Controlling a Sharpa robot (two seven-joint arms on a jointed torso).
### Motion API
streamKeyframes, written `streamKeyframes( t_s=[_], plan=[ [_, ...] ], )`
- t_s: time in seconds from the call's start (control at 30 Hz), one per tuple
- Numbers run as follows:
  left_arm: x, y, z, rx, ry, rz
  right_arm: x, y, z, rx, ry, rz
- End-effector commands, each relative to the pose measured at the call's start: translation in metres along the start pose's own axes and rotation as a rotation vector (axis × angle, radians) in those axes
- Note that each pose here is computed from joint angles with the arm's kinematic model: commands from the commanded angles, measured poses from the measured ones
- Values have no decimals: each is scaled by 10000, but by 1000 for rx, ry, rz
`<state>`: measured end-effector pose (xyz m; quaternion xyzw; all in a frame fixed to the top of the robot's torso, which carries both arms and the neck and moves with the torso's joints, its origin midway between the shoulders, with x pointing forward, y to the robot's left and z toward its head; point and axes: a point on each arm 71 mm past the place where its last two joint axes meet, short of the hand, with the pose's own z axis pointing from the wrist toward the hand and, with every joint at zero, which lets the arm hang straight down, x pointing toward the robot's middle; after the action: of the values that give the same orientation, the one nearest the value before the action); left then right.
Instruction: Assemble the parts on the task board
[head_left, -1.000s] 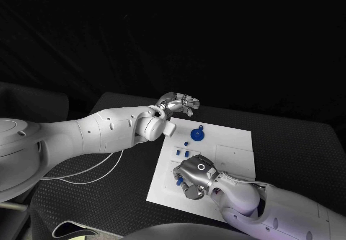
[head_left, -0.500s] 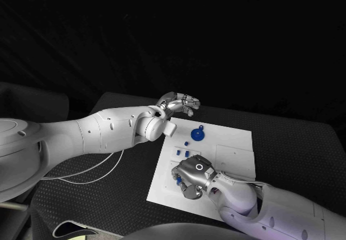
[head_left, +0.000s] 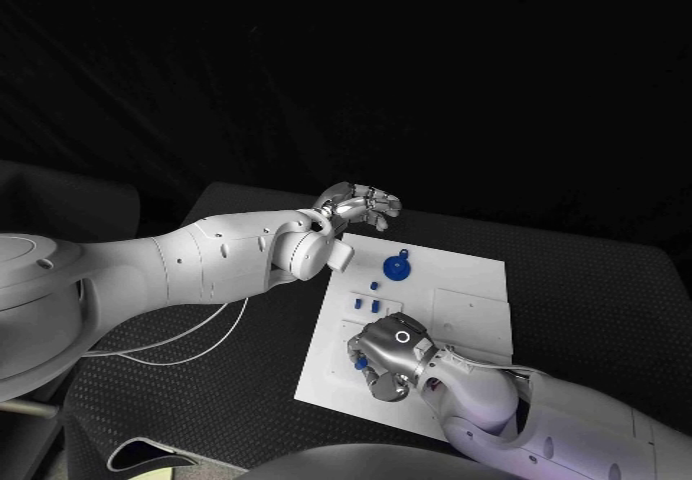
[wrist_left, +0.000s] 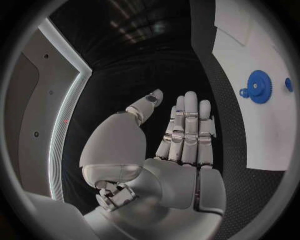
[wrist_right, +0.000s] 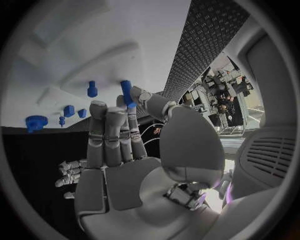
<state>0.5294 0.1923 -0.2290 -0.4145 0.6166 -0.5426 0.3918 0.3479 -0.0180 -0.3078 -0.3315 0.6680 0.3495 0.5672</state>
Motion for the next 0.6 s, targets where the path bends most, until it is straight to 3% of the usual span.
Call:
streamKeyframes(
  t_s=[0.03, 0.6],
  plan=[
    [19, -12, 1, 6, 13, -10, 34, 21, -20, -3, 24, 1],
    [50, -15, 4, 4, 22, -12, 115, 22, 36, 9, 88, -31]
  ],
)
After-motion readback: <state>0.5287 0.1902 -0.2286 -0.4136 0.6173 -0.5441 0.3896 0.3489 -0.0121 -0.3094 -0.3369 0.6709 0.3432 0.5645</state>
